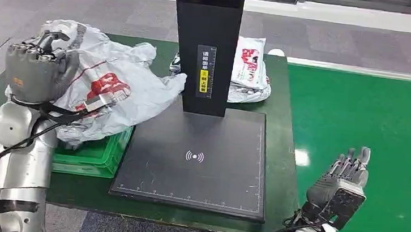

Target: Moved the parcel from conveyor to table for the left to box.

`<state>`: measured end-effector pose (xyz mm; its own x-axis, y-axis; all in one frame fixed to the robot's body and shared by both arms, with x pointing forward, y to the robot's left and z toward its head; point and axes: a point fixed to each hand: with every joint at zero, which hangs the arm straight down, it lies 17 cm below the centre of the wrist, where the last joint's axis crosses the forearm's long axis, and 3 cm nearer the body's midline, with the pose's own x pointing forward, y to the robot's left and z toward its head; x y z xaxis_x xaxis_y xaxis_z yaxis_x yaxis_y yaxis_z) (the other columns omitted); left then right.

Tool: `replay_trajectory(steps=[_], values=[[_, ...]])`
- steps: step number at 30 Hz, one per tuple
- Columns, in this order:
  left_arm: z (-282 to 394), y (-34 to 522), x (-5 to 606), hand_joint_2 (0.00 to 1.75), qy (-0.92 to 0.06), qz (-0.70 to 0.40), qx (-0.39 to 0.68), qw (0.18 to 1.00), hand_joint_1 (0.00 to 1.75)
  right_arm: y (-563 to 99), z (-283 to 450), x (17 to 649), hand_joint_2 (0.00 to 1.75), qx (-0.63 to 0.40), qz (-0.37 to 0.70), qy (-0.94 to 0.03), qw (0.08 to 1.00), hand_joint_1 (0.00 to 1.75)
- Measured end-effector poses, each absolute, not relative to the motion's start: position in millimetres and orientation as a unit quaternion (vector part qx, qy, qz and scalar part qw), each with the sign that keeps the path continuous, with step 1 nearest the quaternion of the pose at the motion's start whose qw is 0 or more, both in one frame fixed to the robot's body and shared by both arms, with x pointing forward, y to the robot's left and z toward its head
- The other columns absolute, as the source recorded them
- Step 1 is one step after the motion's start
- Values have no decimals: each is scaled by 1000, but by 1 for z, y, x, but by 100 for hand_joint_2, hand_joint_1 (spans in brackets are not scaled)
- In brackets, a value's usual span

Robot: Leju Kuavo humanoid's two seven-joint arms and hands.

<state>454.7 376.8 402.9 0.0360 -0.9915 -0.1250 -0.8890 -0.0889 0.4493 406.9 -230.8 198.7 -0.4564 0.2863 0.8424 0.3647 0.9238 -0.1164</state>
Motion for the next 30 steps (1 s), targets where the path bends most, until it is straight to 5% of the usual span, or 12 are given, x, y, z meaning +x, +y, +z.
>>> replay_trajectory(steps=[9, 15, 30], values=[[415, 426, 438, 175, -604, -162, 766, 152, 175, -229, 198, 402, 0, -198, -29, -851, 486, 0], [388, 426, 458, 175, -662, -150, 708, 194, 175, -230, 202, 399, 0, -202, -27, -852, 482, 0], [387, 273, 493, 175, -760, -186, 598, 172, 175, -222, 225, 416, 0, -183, -24, -866, 464, 0]])
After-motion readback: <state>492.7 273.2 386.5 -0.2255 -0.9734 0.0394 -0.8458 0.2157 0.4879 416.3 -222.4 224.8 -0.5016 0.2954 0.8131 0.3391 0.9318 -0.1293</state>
